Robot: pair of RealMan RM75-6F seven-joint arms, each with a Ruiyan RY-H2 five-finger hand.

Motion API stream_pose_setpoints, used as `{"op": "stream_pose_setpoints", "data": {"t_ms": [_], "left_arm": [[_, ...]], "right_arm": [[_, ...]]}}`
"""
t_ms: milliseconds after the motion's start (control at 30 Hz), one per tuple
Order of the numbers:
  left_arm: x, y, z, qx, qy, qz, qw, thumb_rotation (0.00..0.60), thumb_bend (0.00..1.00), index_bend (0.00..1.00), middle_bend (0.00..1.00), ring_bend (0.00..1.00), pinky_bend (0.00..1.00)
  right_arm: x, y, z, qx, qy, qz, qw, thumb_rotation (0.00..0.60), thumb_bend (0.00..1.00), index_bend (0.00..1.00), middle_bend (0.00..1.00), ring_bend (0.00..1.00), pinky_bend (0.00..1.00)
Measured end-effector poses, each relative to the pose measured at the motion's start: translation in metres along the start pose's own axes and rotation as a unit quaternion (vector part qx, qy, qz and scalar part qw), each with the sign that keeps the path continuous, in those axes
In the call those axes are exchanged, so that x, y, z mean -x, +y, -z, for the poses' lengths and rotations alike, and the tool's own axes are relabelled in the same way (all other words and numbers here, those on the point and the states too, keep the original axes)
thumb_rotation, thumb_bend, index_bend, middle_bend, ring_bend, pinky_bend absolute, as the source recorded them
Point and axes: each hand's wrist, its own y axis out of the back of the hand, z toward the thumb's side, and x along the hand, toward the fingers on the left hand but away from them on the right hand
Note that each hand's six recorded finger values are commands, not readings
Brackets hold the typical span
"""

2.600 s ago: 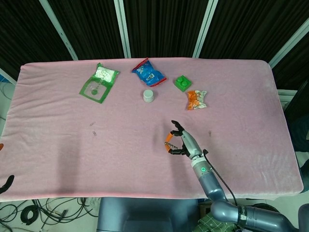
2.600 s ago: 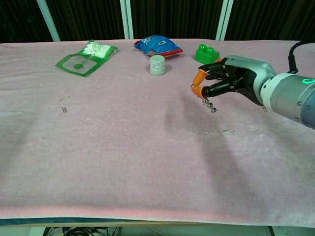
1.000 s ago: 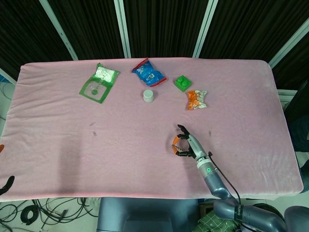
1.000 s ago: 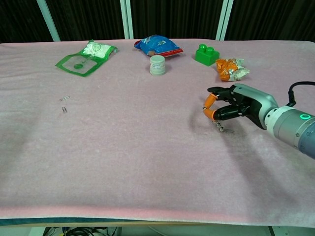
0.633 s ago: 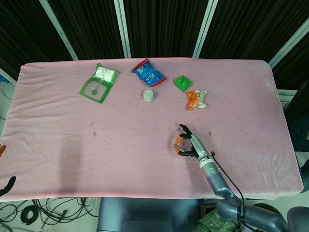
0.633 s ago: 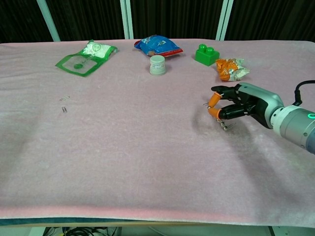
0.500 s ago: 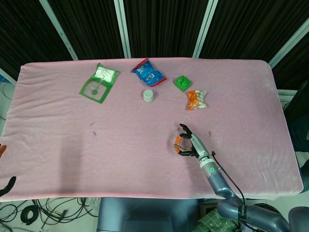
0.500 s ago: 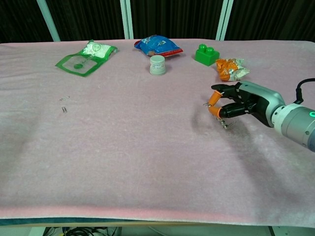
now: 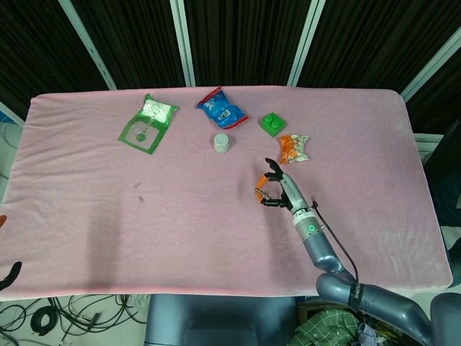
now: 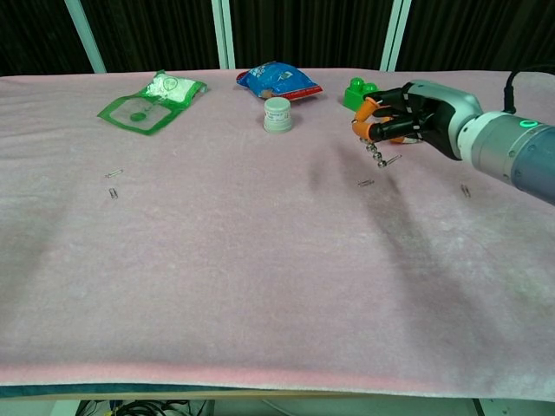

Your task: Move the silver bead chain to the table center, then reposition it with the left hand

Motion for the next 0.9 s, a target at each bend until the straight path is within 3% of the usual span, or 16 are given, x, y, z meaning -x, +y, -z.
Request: {"op": "stream_pose_setpoints", "data": {"t_ms": [233,900], "left_arm": [[0.0,0.002,0.003,0.001,0.007,-0.006,1.0,0.6,0.29,0.11,0.05,0.0,0.0],[-0.001,0.002,0.003,-0.003,0.013,-0.007,0.9999,0.6,0.29,0.11,0.05,0.0,0.0]], "right_arm": [[0.022,-0.006,0.007,0.016,-0.02,0.012,0.9996,0.6,0.36,0.64,0.0,0.02,0.18],[0.047,-0.028,0.031,-0.005,-0.037,0.022,0.9991,0.6,0.36,0.64,0.0,0.02,0.18]]}}
